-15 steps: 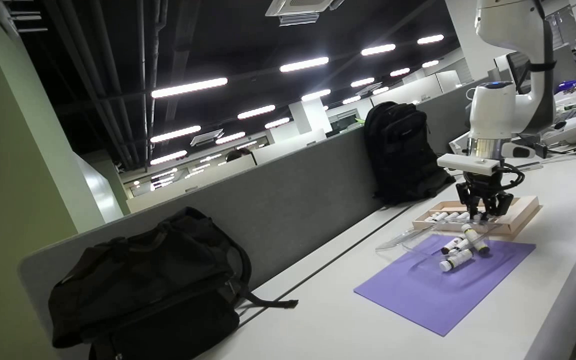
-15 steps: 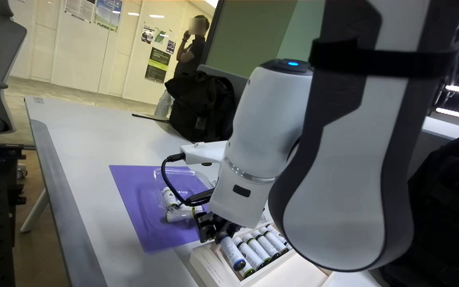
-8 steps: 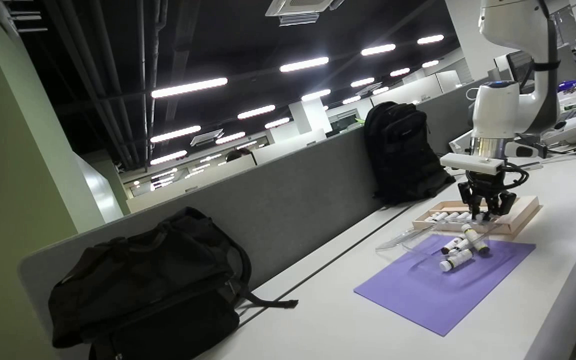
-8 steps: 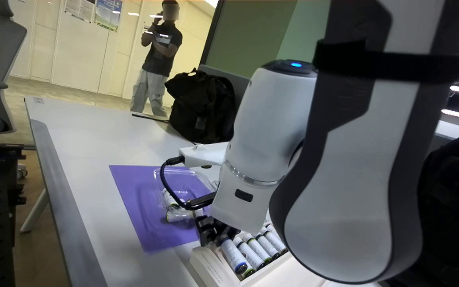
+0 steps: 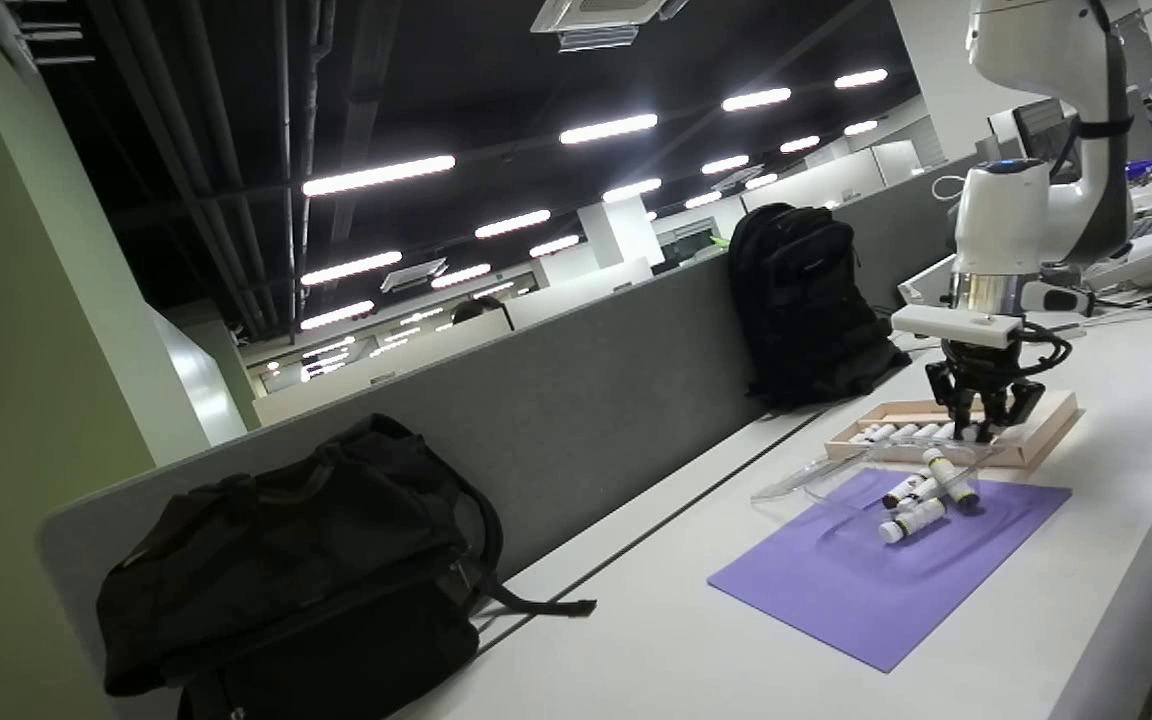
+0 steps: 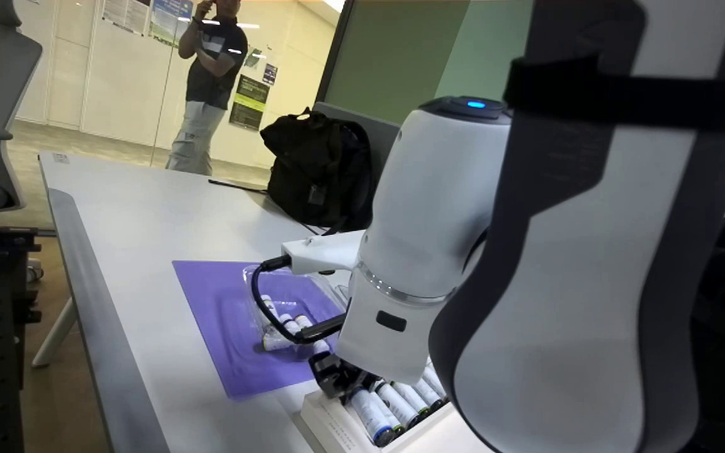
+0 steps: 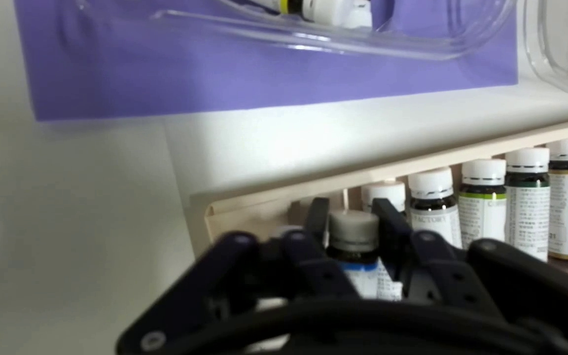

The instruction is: Put five bottles on the tray

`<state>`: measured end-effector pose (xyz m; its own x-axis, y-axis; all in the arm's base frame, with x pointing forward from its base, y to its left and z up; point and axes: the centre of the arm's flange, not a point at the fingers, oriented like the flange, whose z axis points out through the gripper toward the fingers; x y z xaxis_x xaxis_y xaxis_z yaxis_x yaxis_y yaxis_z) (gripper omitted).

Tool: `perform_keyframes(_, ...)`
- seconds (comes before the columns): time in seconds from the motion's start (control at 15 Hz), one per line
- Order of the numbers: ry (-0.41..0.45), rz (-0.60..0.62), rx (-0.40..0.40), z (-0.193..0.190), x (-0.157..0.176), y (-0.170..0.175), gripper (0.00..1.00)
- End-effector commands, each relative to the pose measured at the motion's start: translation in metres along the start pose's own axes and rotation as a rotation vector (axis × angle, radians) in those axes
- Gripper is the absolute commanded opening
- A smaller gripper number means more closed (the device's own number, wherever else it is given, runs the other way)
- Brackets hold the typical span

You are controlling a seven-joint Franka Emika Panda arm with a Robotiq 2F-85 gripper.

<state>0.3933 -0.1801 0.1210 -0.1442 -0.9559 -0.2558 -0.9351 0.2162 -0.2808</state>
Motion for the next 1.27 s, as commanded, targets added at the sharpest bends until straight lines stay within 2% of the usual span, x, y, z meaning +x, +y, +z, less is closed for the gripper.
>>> perform_keyframes(0.0, -0.018, -0.007, -0.011, -0.021, 0.017, -0.027, 0.60)
perform_keyframes(0.27, -0.019, -0.013, -0.002, -0.026, 0.014, -0.028, 0.88)
perform_keyframes(0.4, -0.018, -0.010, 0.009, -0.037, 0.011, -0.030, 0.98)
perform_keyframes(0.87, 0.026, 0.030, 0.074, -0.107, -0.004, -0.035, 1.00)
perform_keyframes(0.93, 0.004, 0.013, 0.079, -0.047, -0.011, -0.012, 1.00)
perform_keyframes(1.2, 0.031, 0.011, 0.091, -0.067, -0.013, -0.009, 1.00)
